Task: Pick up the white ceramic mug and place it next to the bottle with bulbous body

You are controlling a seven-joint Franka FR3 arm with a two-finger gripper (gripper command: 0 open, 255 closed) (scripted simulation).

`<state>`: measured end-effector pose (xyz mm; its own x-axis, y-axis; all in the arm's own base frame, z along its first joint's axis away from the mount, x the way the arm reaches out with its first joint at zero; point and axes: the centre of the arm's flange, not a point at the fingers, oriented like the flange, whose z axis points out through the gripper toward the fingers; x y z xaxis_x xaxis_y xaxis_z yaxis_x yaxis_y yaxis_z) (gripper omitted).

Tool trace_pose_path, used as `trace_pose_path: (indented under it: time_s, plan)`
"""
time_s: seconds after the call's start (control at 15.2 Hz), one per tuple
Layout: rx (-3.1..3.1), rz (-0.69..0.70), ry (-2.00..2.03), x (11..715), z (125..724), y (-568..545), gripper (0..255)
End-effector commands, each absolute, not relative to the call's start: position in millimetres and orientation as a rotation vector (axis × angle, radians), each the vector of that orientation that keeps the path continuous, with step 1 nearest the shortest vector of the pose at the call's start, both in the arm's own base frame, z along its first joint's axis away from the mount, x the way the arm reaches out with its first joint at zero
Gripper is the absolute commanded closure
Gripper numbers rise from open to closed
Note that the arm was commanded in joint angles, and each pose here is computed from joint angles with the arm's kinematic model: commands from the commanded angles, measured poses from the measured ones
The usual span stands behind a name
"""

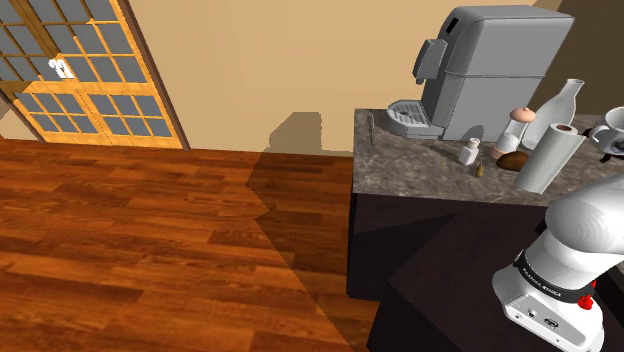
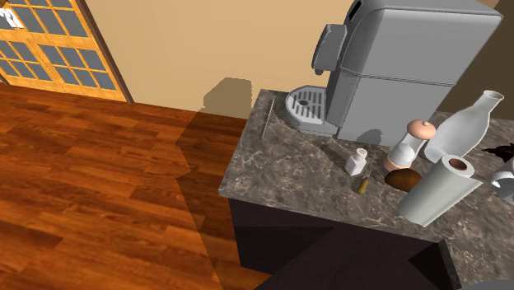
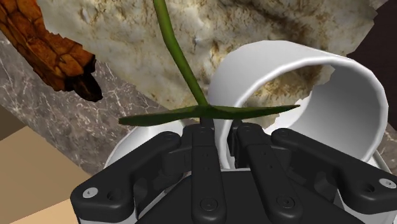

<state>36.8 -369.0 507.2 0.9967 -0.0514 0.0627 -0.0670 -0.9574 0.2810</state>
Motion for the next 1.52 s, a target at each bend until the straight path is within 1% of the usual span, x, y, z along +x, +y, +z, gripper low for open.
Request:
trace_pose_path:
  time_s: [0.0, 1.45]
  plan:
    - [2.854, 0.077, -0.089, 36.7, 496.4, -369.5, 255]
    - [2.854, 0.077, -0.089, 36.7, 380.3, -369.5, 255]
